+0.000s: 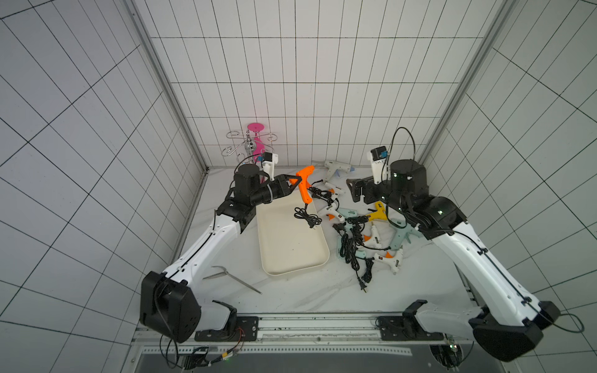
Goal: Put the hot melt glue gun into the storage box
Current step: Pick up the hot melt adhesive gun from the center of the board, then place the hot melt adhesive gun in the storage box.
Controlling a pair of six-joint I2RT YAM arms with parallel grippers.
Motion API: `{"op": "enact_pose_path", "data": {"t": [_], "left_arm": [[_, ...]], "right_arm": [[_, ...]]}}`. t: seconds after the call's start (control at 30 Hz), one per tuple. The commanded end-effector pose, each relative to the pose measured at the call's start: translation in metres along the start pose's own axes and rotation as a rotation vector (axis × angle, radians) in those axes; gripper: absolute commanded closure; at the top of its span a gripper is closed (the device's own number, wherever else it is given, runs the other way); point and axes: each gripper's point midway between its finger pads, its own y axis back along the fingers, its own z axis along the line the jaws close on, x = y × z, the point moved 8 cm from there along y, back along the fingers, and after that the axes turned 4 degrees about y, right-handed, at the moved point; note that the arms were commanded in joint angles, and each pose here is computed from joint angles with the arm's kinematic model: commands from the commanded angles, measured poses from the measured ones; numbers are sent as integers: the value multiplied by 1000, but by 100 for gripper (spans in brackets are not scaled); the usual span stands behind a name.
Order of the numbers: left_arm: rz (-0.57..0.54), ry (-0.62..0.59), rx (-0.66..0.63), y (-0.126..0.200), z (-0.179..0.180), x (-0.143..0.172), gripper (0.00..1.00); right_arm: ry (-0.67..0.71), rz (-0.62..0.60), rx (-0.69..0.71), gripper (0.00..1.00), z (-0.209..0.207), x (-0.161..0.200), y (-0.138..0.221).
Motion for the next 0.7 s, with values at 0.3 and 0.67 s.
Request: {"op": "enact_pose_path", "data": {"t": [0.3,0.67], "left_arm": [[316,60,-245,-18,121,48,94],[403,84,-540,-36,201,69,85]], "right_arm": [[-54,230,-22,0,0,71,-60],[-109,358,-49,0,2,116,-91]]}}
